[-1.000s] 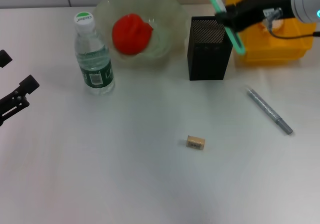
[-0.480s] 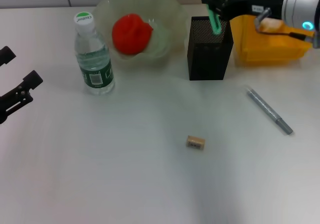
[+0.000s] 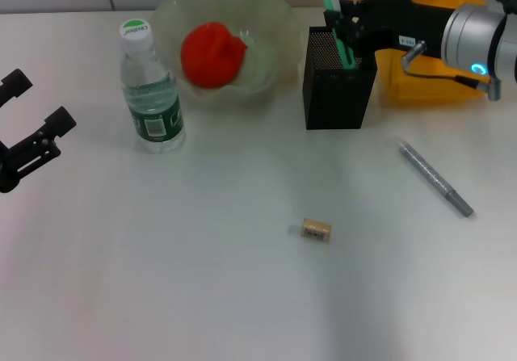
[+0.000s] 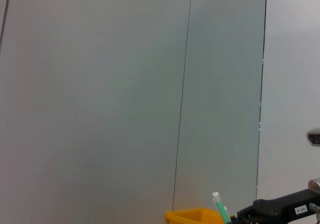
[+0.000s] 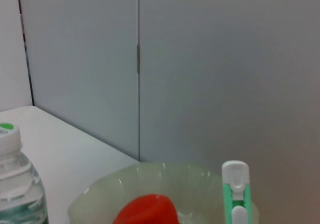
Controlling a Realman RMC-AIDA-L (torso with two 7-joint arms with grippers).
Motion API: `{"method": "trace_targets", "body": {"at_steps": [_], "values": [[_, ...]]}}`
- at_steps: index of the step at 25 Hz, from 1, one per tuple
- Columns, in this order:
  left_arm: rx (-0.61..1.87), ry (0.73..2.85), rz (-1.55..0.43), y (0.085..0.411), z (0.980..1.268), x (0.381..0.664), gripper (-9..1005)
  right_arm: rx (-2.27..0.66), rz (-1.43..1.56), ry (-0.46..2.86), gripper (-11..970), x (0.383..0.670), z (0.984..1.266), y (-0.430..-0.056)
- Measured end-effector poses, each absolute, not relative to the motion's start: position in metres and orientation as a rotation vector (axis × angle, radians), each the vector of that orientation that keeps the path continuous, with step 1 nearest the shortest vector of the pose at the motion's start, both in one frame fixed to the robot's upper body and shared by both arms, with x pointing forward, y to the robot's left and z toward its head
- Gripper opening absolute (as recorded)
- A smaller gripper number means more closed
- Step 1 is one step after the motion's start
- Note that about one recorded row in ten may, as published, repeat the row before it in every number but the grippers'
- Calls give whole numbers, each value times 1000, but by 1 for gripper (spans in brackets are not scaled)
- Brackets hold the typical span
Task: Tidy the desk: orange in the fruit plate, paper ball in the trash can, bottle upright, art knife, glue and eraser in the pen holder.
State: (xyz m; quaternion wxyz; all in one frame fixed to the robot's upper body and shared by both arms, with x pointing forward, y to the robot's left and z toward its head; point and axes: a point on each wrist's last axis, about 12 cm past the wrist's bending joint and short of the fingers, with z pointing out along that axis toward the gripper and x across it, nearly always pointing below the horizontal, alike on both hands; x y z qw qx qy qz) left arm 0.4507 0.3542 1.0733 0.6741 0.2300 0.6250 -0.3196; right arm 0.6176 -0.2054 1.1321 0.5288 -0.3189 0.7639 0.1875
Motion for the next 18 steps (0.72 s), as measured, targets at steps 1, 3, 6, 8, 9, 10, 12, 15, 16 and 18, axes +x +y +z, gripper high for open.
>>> {"method": "trace_targets", "body": {"at_steps": [1, 3, 6, 8, 9, 10, 12, 15, 16, 18], "values": [[518, 1406, -719, 354, 1073, 451, 864, -760, 448, 1831, 182, 617, 1130, -206], [517, 1407, -719, 354, 1073, 451, 864, -760, 447, 1840, 184, 617, 1128, -207], [516, 1408, -719, 354, 1073, 451, 864, -760, 449, 1852, 185, 616, 1124, -208], [517, 1408, -719, 354, 1073, 451, 864, -763, 454, 1856, 187, 616, 1123, -207], [518, 1407, -719, 354, 1073, 451, 864, -764, 455, 1856, 187, 616, 1123, -207], [521, 1405, -719, 354, 1074, 452, 864, -765, 455, 1856, 188, 617, 1124, -207], [522, 1405, -719, 354, 1074, 453, 864, -762, 462, 1856, 189, 616, 1124, -207], [520, 1407, -722, 355, 1075, 453, 864, -764, 492, 1850, 324, 614, 1130, -207], [520, 1408, -725, 355, 1075, 452, 864, -766, 510, 1851, 369, 612, 1134, -208], [521, 1408, -728, 355, 1075, 452, 864, -779, 532, 1864, 483, 609, 1144, -212]]}}
